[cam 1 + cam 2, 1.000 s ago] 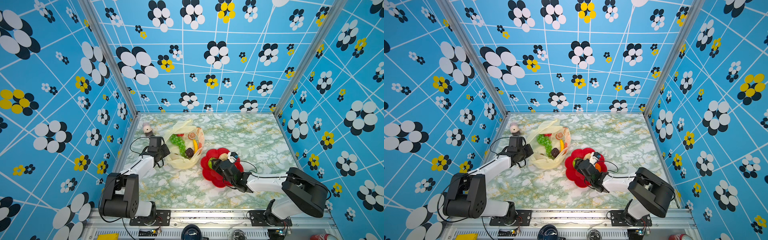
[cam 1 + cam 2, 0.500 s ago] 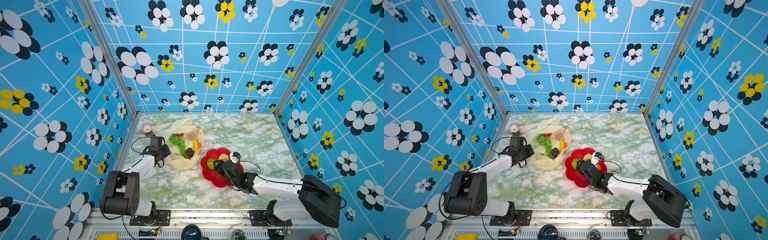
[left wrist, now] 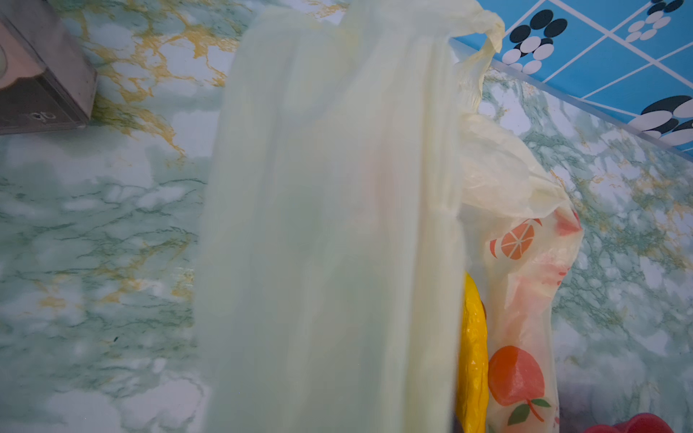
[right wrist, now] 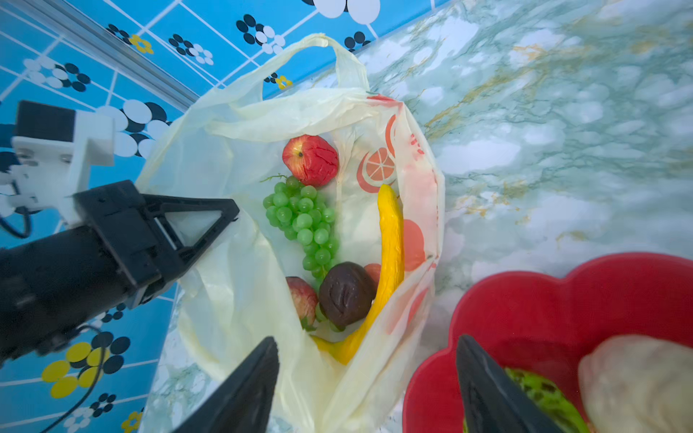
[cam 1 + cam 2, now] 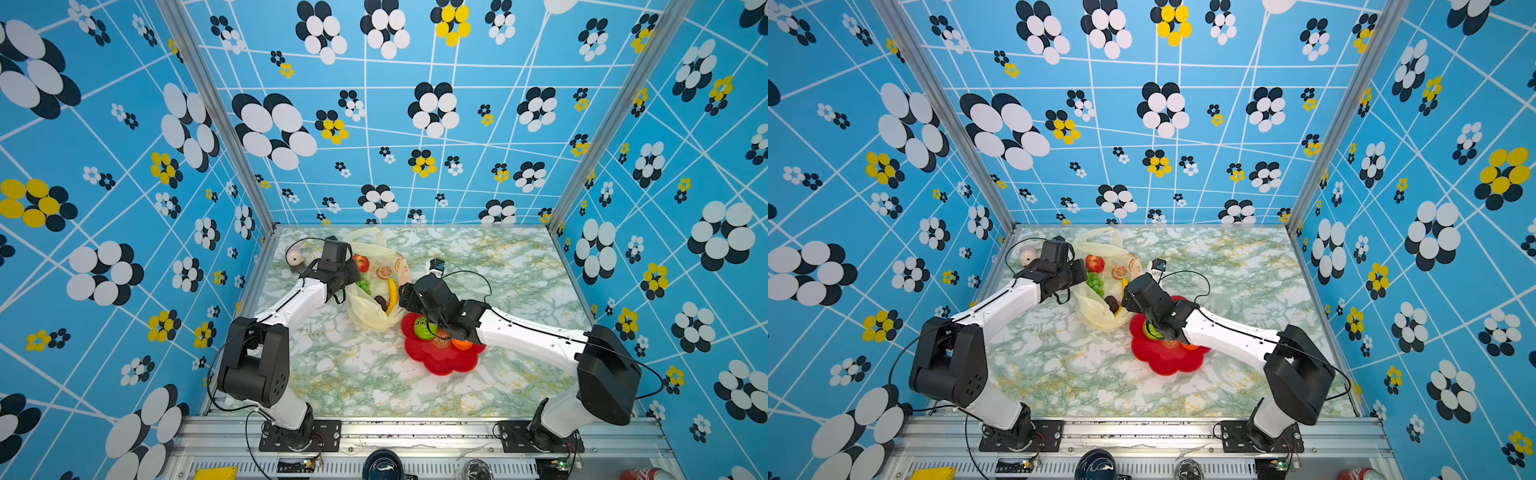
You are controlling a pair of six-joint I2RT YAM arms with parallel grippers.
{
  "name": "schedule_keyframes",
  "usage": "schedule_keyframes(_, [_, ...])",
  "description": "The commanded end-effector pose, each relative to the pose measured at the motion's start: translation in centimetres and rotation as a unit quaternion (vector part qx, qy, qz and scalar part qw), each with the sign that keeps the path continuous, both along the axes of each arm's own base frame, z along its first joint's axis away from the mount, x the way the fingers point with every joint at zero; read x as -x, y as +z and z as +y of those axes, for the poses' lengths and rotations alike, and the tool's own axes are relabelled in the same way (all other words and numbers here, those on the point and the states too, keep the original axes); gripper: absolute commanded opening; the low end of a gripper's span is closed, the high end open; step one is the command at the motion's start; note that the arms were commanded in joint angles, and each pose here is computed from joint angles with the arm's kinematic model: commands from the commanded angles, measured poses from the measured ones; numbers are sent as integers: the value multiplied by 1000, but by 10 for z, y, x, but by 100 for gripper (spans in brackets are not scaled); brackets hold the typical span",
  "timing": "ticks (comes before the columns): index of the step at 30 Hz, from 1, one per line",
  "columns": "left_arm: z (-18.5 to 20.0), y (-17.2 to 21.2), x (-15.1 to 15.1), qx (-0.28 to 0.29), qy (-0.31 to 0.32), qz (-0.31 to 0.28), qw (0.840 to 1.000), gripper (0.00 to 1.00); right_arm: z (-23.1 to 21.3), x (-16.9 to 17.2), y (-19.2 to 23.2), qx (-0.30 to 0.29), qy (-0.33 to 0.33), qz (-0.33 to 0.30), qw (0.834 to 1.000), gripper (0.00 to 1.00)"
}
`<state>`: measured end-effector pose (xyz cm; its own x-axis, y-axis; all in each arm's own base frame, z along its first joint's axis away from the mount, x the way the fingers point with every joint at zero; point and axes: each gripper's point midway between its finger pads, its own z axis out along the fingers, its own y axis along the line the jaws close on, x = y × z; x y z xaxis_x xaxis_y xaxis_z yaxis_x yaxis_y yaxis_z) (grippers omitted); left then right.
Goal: Take the fake fruits out of the plastic bag
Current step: 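Reach the right gripper into the bag while the left gripper lifts the bag edge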
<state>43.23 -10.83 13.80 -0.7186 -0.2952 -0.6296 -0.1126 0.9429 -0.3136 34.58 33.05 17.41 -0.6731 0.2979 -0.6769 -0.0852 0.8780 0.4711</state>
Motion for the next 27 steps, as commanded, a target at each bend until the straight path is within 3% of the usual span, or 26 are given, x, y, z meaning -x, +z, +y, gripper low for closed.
schedule_keyframes(1, [-3,3,8,-39,-11,5,999,0,24,-23,-8,27,57,11,998,76])
schedule_keyframes(6, [12,7,29,-19,18,-15,1000,0,80,-60,-16,33,104,23,994,75])
schedule_keyframes(13, [26,9,48,5,26,-21,999,0,140,-99,-64,28,144,37,988,75])
schedule_keyframes(27, [21,12,76,14,19,-16,1000,0,165,-145,-102,53,133,45,989,77])
